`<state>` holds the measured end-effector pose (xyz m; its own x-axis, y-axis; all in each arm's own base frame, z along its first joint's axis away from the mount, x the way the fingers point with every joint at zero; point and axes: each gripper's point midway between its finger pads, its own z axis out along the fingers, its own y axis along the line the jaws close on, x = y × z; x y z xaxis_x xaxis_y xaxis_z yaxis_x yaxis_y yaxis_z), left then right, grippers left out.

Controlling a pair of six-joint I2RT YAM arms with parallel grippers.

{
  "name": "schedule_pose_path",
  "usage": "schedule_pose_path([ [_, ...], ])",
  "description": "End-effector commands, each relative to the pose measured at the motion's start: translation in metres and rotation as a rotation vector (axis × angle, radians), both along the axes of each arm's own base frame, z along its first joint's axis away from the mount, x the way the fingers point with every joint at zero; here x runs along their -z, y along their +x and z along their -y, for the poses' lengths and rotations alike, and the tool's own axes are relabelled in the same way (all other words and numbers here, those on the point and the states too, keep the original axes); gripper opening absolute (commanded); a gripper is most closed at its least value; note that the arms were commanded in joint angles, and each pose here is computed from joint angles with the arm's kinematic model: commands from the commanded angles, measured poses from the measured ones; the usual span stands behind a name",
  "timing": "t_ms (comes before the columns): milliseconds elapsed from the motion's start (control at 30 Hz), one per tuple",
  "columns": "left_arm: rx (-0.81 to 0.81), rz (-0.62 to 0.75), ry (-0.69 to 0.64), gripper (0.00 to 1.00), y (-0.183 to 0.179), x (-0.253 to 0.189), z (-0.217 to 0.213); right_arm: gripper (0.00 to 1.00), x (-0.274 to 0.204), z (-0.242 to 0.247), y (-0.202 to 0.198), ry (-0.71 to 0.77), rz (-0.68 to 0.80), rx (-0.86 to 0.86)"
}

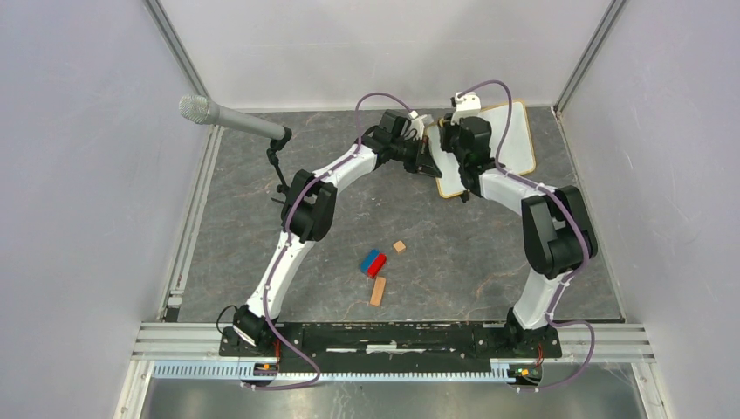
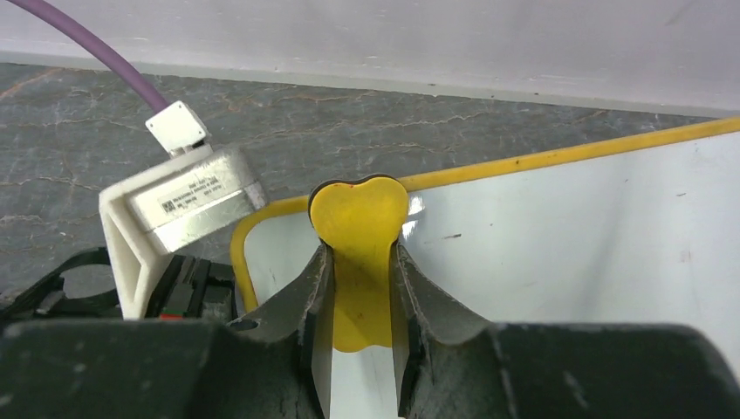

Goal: Erase the whiteboard

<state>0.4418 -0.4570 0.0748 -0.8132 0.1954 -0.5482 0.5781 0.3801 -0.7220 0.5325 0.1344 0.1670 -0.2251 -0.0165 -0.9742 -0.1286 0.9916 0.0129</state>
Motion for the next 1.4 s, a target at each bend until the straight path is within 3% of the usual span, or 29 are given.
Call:
schedule_pose_path([
  [0, 0.016, -0.040, 0.097, 0.02, -0.013, 0.039, -0.005, 0.08, 0.057, 0.003, -0.030, -0.010, -0.166, -0.039],
  [167, 0.016, -0.038, 0.097, 0.02, -0.013, 0.039, -0.005, 0.08, 0.073, 0.028, -0.049, -0.017, -0.199, 0.029],
  [367, 0.004, -0.032, 0.114, 0.02, -0.011, 0.041, -0.007, 0.07, 0.099, 0.117, -0.076, 0.180, -0.265, 0.254],
  [600, 0.001, -0.032, 0.089, 0.04, -0.011, 0.035, -0.004, 0.08, 0.049, 0.117, -0.094, 0.085, -0.150, 0.230],
  [667, 0.004, -0.027, 0.071, 0.13, -0.013, 0.030, -0.003, 0.08, 0.039, 0.107, -0.105, 0.024, -0.143, 0.223],
  [767, -0.005, -0.010, 0.050, 0.37, -0.014, 0.024, -0.004, 0.08, 0.046, 0.088, -0.138, -0.042, -0.172, 0.182],
  [933, 0.009, 0.080, 0.022, 0.58, -0.023, 0.004, -0.004, 0.09, 0.086, 0.080, -0.202, -0.079, -0.302, 0.121],
  [1100, -0.014, 0.134, 0.070, 0.65, -0.028, -0.004, -0.013, 0.09, 0.085, 0.091, -0.230, -0.152, -0.381, 0.107],
  [1167, -0.020, 0.141, 0.079, 0.72, -0.034, -0.007, -0.019, 0.09, 0.087, 0.080, -0.239, -0.124, -0.410, 0.044],
  [1367, -0.031, 0.177, 0.070, 0.75, -0.075, -0.032, -0.030, 0.09, 0.113, 0.047, -0.278, -0.103, -0.503, -0.114],
])
